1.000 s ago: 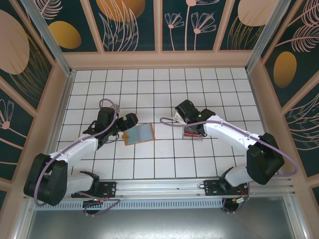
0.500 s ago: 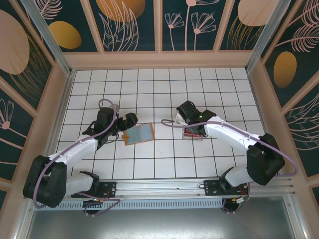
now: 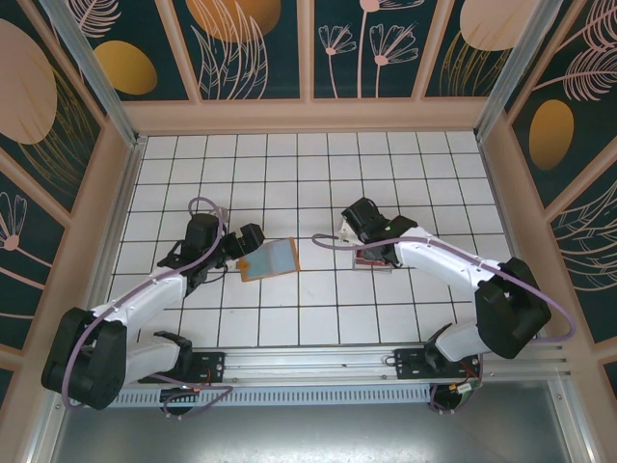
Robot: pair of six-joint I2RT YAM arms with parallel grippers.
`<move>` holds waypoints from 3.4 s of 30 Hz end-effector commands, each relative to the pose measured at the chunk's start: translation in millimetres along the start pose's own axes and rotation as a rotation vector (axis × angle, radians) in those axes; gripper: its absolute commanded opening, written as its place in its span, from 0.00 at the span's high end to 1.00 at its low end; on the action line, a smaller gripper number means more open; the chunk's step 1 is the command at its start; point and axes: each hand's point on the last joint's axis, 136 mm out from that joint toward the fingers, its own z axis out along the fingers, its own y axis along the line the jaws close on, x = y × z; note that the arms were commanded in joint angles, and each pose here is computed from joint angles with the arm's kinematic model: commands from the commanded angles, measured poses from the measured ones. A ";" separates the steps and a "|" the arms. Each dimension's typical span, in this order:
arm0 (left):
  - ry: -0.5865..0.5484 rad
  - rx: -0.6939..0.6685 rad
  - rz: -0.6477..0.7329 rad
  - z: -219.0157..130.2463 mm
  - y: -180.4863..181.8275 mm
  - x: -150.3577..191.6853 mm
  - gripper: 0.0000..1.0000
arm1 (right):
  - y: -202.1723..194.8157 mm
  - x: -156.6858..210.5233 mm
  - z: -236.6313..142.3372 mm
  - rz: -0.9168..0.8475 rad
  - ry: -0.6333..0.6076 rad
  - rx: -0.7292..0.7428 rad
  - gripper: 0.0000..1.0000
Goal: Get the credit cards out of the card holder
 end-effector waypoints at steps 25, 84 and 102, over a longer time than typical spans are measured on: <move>-0.024 0.001 0.000 -4.2 -0.3 -4.3 0.01 | -69.4 -20.8 -3.6 0.324 -0.069 0.164 0.61; 0.247 -0.099 -0.074 24.3 22.5 40.1 0.23 | 121.9 -199.3 29.3 0.974 -0.203 -0.727 1.00; 0.244 -0.147 -0.066 27.3 31.4 39.4 0.22 | 131.4 -199.9 32.6 0.958 -0.177 -0.742 1.00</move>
